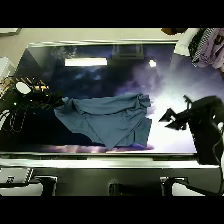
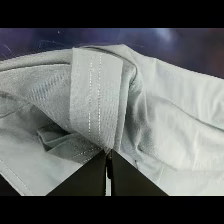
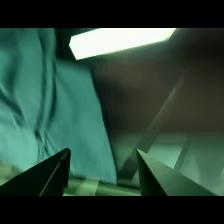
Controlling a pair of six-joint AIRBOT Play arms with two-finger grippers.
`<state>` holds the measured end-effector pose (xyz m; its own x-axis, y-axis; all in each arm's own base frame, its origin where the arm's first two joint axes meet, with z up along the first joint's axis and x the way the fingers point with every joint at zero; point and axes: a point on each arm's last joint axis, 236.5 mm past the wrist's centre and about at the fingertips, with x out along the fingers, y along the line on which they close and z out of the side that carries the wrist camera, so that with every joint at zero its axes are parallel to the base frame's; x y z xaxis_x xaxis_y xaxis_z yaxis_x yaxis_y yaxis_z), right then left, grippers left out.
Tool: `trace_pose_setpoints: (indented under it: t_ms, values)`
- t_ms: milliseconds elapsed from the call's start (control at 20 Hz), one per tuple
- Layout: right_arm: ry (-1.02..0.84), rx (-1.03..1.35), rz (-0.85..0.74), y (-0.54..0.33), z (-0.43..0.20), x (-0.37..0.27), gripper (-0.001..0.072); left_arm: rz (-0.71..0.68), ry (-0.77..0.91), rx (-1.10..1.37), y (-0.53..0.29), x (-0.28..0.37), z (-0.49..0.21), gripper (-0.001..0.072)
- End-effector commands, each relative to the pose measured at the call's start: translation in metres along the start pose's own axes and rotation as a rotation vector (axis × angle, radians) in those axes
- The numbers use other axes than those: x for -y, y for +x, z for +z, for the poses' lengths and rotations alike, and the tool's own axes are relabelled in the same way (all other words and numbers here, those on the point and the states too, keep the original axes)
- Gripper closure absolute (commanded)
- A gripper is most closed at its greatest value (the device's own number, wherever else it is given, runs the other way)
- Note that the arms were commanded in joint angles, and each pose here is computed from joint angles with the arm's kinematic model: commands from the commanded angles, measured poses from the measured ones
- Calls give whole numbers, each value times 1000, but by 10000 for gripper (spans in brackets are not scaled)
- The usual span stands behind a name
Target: Fold the clothes and pants, and hang the long-sleeved shirts on hangers.
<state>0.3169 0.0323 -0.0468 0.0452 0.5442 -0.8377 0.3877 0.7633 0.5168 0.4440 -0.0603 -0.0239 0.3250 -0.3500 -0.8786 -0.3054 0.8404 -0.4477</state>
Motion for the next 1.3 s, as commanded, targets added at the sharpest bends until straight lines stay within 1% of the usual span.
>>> trace_pose_setpoints:
  t_ms: [0,150,550,600,650,700,750,850,950,1050,1150,1250]
  values:
    - [2,-107,23,48,-54,8,226,1,1,-6,0,0,-1,693]
    - [-10,-121,24,71,-68,4,226,1,1,-6,0,0,-1,693]
    - [-47,-82,-25,98,-66,-9,231,1,1,-5,0,0,-1,693]
    - [-58,-82,-27,100,-67,-12,298,1,1,-5,0,0,-1,692]
    - [-62,-77,-24,101,-67,-14,438,1,1,-6,0,0,-1,692]
    - [-55,-72,-6,100,-66,-19,668,2,1,-6,0,0,-1,692]
    - [-55,-56,13,97,-64,-24,688,2,1,-6,0,0,-1,693]
    - [-100,9,39,79,-52,-43,689,2,-1,-14,-3,-1,-3,692]
    - [-186,132,68,39,-28,-77,689,-5,-3,9,-19,-1,1,693]
    - [-236,338,96,-31,9,-115,689,-24,-4,78,-57,2,18,693]
    - [-273,595,123,-130,38,-150,689,-50,6,205,-118,9,41,693]
    - [-327,868,121,-242,44,-174,689,-71,25,361,-195,17,58,693]
